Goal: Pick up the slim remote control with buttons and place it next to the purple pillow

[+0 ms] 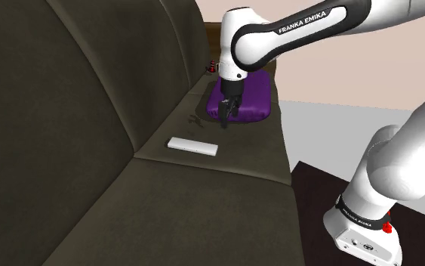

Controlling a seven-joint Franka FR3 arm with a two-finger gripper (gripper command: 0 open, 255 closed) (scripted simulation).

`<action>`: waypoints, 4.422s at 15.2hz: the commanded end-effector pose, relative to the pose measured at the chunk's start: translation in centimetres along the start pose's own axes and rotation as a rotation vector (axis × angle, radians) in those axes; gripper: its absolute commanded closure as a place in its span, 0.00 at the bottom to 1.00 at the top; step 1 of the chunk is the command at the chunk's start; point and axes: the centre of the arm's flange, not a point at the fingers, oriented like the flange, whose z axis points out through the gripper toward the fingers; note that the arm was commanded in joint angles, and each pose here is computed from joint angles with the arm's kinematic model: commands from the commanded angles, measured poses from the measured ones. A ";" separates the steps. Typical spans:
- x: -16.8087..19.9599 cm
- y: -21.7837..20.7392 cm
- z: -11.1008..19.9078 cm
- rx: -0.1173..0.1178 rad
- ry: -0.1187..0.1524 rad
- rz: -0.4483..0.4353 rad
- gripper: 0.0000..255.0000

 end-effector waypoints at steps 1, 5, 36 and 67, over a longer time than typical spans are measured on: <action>2.0 -0.3 1.7 -0.005 0.006 -0.020 0.00; 6.0 -1.2 4.9 -0.016 0.014 -0.058 0.00; 14.4 -3.2 15.2 -0.038 0.031 -0.137 1.00; 14.6 -3.7 0.4 -0.038 0.031 -0.137 1.00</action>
